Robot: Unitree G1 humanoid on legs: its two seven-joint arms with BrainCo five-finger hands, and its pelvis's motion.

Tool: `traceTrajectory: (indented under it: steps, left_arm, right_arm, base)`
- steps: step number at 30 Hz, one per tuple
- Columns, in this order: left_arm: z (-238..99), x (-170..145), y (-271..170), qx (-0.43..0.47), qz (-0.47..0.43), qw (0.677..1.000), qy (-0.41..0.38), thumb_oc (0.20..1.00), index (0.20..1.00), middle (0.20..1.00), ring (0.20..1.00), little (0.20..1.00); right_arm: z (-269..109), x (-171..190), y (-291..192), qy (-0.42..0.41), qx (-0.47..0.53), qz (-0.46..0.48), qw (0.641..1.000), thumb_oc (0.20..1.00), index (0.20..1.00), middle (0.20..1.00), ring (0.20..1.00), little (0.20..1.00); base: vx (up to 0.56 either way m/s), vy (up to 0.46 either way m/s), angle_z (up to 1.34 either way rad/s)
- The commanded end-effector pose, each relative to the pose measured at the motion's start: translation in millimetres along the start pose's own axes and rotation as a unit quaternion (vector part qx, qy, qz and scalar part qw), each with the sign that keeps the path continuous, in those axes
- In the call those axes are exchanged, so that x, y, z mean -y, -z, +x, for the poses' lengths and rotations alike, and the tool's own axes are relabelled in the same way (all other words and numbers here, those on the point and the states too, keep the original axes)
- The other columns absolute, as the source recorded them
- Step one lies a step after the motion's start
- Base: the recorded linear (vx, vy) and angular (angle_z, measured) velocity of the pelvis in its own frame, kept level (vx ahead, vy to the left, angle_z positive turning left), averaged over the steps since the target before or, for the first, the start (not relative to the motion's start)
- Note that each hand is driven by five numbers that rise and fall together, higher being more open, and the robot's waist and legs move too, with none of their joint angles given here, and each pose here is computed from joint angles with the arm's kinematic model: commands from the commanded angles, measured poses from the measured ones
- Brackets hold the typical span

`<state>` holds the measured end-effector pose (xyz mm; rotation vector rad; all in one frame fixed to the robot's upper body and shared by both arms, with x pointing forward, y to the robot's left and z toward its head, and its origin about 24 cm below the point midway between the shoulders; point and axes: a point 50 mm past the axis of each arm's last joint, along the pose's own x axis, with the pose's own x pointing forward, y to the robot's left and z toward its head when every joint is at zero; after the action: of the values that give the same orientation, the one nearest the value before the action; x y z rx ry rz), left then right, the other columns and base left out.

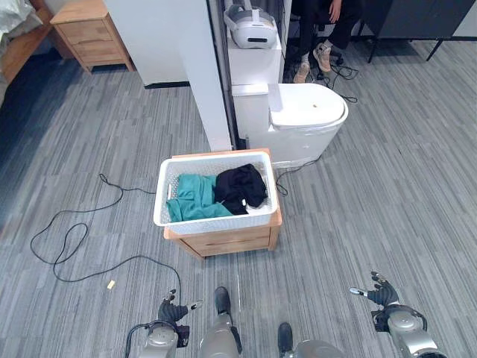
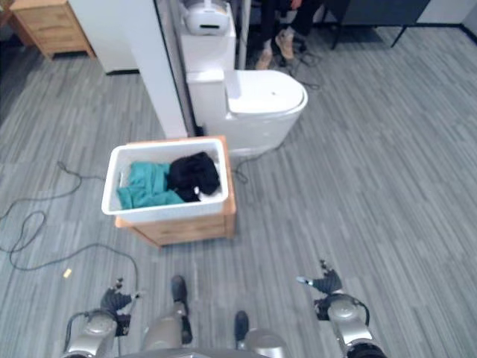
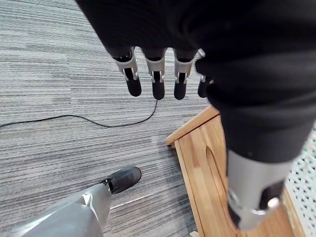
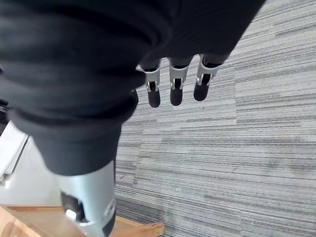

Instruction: Grab the laundry basket,head to the washer,open it,put in the laundry and shut it.

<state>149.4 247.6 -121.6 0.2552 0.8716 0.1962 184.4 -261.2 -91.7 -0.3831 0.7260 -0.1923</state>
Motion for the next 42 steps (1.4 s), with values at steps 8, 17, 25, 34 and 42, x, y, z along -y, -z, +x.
traceTrajectory:
  steps: [8, 17, 25, 34, 42]
  left_arm:
    - [3.7, -41.9, -27.0, 0.053, 0.01, 0.996, -0.07, 1.0, 1.0, 1.0, 1.0, 1.0]
    - [3.9, -47.0, -61.7, 0.119, 0.02, 0.988, -0.092, 1.0, 1.0, 1.0, 1.0, 1.0]
    - [13.9, -40.9, -104.9, 0.156, 0.043, 0.98, -0.112, 1.0, 1.0, 1.0, 1.0, 1.0]
    - [26.7, -34.2, -166.8, 0.181, 0.088, 0.971, -0.131, 1.0, 1.0, 1.0, 1.0, 1.0]
    - [29.6, -5.1, -164.4, 0.17, 0.094, 0.977, -0.092, 0.2, 0.2, 0.2, 0.2, 0.2]
  right_arm:
    - [5.8, -9.1, -51.2, -0.015, 0.099, -0.001, 0.995, 1.0, 1.0, 1.0, 1.0, 1.0]
    - [1.2, -15.3, -107.0, -0.032, 0.206, -0.015, 0.978, 1.0, 1.0, 1.0, 1.0, 1.0]
    - [7.0, -39.3, -146.6, -0.054, 0.233, -0.004, 0.971, 1.0, 1.0, 1.0, 1.0, 1.0]
    - [22.4, -62.4, -187.5, -0.053, 0.215, -0.007, 0.975, 1.0, 1.0, 1.0, 1.0, 1.0]
    - [16.6, -78.6, -203.8, -0.082, 0.23, 0.031, 0.969, 0.2, 0.2, 0.2, 0.2, 0.2]
  base:
    - [0.14, 0.169, -0.4]
    - [0.14, -0.063, 0.17]
    - [0.01, -0.042, 0.12]
    - [-0.11, 0.001, -0.01]
    - [-0.03, 0.017, -0.07]
